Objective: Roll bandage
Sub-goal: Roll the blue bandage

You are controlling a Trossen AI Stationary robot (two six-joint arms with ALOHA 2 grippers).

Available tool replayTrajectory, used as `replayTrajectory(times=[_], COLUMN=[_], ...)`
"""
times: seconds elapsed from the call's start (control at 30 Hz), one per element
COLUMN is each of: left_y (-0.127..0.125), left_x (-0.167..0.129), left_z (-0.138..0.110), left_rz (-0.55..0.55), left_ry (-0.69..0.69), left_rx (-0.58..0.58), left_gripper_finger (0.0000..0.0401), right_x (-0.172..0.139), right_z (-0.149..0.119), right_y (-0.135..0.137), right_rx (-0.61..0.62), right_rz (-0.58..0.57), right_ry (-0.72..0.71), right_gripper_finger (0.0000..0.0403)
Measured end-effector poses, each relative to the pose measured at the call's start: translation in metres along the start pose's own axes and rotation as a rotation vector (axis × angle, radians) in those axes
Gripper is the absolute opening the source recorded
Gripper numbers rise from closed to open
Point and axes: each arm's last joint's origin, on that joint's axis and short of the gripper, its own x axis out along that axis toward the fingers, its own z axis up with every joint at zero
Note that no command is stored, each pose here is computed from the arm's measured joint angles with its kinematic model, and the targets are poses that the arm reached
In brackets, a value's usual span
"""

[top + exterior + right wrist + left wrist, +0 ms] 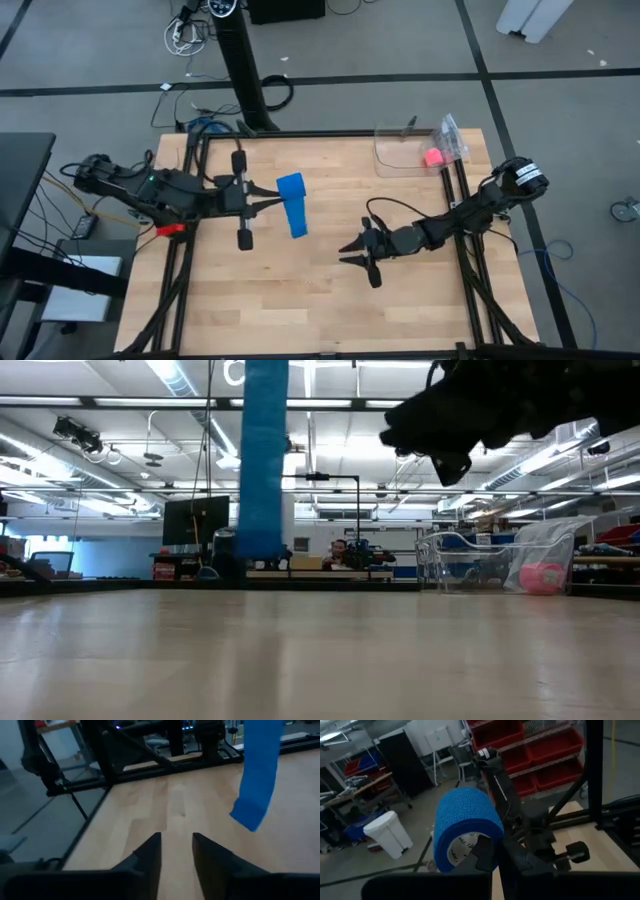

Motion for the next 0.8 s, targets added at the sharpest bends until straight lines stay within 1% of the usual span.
replayTrajectory(times=[0.17,0.33,0.37,0.43,0.57,0.63,0.8], left_y=[0.001,0.0,-0.001,-0.002,-0.002,-0.002,-0.002], left_x=[0.003,0.006,0.006,0.006,0.004,0.004,0.004], left_z=[0.016,0.027,0.029,0.032,0.035,0.035,0.035], left_rz=[-0.005,-0.013,-0.016,-0.021,-0.023,-0.022,-0.022], left_ry=[0.007,0.004,0.002,-0.007,-0.022,-0.023,-0.021], left_rx=[0.005,0.007,0.012,0.029,0.043,0.043,0.043], left_gripper_finger=[0.0015,0.0015,0.0015,0.0015,0.0015,0.0015,0.0015], right_x=[0.019,0.033,0.035,0.041,0.059,0.071,0.1], right_z=[-0.008,-0.023,-0.025,-0.028,-0.026,-0.024,-0.019], right_y=[-0.011,-0.029,-0.033,-0.04,-0.052,-0.055,-0.057], right_rx=[-0.023,0.004,0.011,0.029,0.086,0.096,0.096], right_rz=[0.01,-0.039,-0.048,-0.027,0.081,0.116,0.155], right_ry=[-0.024,-0.021,-0.019,-0.031,-0.062,-0.063,-0.077], right_gripper_finger=[0.0188,0.0228,0.0233,0.024,0.0249,0.0249,0.0246])
